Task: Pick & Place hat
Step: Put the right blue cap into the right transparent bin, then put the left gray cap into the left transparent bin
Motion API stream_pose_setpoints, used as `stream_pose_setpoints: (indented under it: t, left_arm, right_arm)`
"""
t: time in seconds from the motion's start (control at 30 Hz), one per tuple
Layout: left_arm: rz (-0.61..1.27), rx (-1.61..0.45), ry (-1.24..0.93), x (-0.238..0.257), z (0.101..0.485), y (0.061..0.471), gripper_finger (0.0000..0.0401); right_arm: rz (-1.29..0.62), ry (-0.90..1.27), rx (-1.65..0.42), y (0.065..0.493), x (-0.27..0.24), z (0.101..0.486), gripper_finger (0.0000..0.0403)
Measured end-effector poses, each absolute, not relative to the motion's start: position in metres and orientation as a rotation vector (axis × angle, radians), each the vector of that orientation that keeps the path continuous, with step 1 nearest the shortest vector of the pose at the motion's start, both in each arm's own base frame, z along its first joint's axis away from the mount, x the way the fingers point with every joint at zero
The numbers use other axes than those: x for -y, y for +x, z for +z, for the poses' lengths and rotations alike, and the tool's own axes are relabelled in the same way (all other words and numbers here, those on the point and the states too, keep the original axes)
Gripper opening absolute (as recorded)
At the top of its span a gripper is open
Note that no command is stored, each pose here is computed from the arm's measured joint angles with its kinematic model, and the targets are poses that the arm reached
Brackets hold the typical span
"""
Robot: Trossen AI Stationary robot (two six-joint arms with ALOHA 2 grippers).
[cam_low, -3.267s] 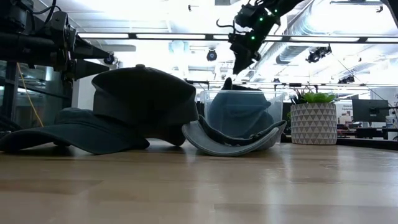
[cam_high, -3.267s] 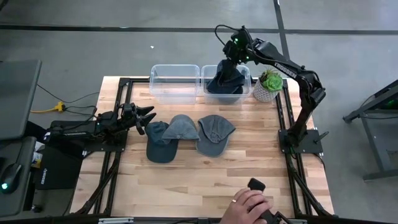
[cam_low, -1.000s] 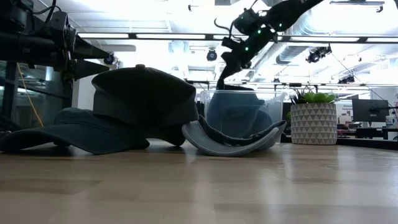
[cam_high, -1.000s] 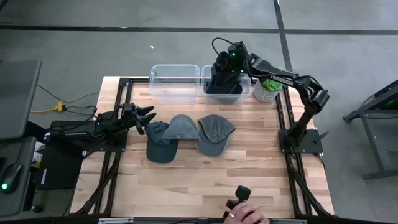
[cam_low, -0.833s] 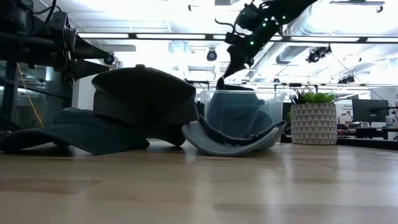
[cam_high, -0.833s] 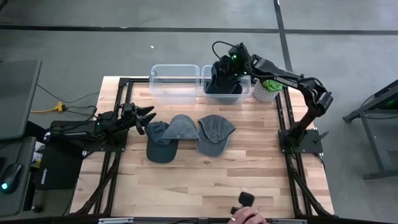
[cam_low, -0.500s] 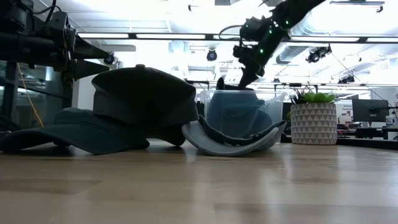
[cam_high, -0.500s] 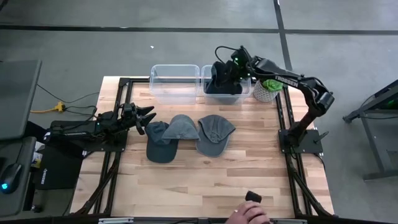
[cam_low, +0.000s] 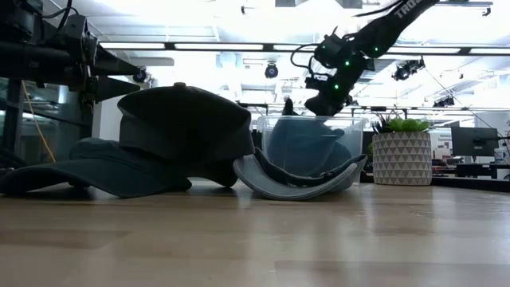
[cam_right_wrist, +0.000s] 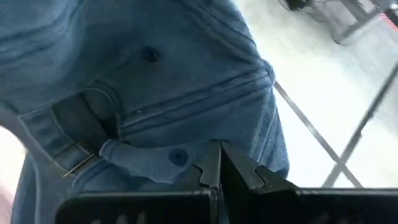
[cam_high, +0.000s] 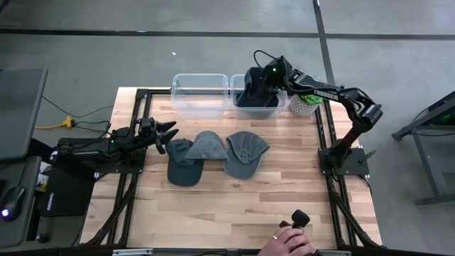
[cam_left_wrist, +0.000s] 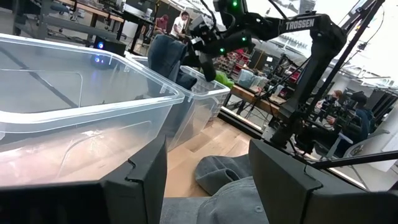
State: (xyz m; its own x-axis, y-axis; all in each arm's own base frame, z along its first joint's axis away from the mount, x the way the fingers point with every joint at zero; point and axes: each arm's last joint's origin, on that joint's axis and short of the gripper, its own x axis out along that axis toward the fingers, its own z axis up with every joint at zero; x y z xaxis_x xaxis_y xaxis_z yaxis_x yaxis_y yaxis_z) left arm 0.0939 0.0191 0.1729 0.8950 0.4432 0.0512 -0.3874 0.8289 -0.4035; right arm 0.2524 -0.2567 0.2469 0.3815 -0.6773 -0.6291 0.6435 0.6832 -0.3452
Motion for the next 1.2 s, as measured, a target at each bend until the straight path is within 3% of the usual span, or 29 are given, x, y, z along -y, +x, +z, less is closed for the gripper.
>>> stream_pose_setpoints:
  t: [0.33, 0.6, 0.77, 1.0, 1.2]
  left_arm:
    - [0.442, 0.145, -0.397, -0.019, 0.173, 0.094, 0.0193]
    - [0.442, 0.145, -0.397, -0.019, 0.173, 0.094, 0.0193]
    - [0.442, 0.145, -0.397, -0.019, 0.173, 0.094, 0.0193]
    - [0.442, 0.145, -0.397, -0.019, 0.173, 0.094, 0.0193]
    - [0.442, 0.145, -0.397, -0.019, 0.173, 0.094, 0.0193]
  right_arm:
    - [-0.740, -0.052, -0.743, 0.269, 0.246, 0.254, 0.0000]
    - [-0.720, -0.127, -0.766, 0.270, 0.231, 0.286, 0.0000]
    - [-0.489, -0.102, -0.725, 0.265, 0.204, 0.309, 0.0000]
    - [-0.006, 0.021, -0.605, 0.254, 0.168, 0.327, 0.0000]
    - [0.088, 0.036, -0.630, 0.262, 0.150, 0.325, 0.0000]
